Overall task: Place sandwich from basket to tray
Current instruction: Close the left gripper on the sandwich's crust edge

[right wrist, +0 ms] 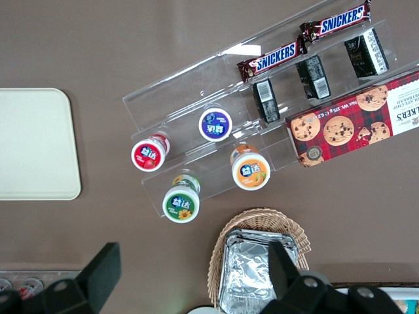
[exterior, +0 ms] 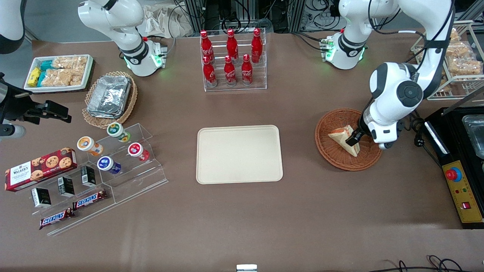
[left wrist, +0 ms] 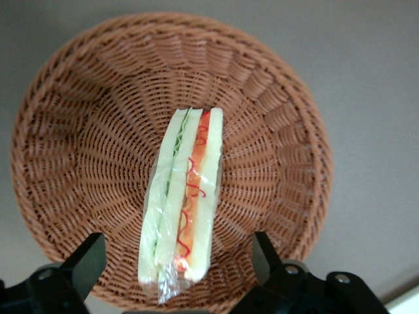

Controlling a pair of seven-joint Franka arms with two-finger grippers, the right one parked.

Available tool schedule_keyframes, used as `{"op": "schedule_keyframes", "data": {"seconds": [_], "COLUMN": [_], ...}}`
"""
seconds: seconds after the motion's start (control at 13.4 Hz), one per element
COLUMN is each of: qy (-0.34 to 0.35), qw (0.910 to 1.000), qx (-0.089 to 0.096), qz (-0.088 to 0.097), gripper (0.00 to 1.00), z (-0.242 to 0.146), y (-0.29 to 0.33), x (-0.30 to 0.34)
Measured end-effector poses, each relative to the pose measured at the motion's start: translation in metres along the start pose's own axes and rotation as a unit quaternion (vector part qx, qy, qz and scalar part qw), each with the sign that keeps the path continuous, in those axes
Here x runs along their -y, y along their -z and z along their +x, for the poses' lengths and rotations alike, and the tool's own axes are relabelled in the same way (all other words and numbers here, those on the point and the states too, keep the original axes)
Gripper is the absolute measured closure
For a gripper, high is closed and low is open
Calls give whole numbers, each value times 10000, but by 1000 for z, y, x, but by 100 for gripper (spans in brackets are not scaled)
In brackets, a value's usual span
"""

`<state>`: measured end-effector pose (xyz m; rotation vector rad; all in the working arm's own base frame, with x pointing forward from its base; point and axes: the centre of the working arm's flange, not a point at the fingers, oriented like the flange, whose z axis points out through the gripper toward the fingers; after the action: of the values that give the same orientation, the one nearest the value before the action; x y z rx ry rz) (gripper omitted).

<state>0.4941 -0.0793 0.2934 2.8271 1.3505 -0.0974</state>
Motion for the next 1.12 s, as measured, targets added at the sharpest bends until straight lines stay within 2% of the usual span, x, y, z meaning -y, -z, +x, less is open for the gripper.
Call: {"op": "schedule_keyframes", "data": {"seconds": [0.3,0.45,0.74,0.82,0.97,1.04,1.12], "qy": [21,24,13,3,-67,-265,-537], "qw": [10000,10000,10000,10000,9999,9996,9984], "qx": [-27,-7,-2,-6,-32,-95,-177], "qz": [-76,-75,-81,-87,-96,-55,74], "gripper": [0,4,52,59,63,63,67], "z": [-7,-9,-9,-9,-9,-10,-11], "y": [-40,-54,-57,-57,-54,-47,-36], "x": [16,20,19,19,18,15,13]}}
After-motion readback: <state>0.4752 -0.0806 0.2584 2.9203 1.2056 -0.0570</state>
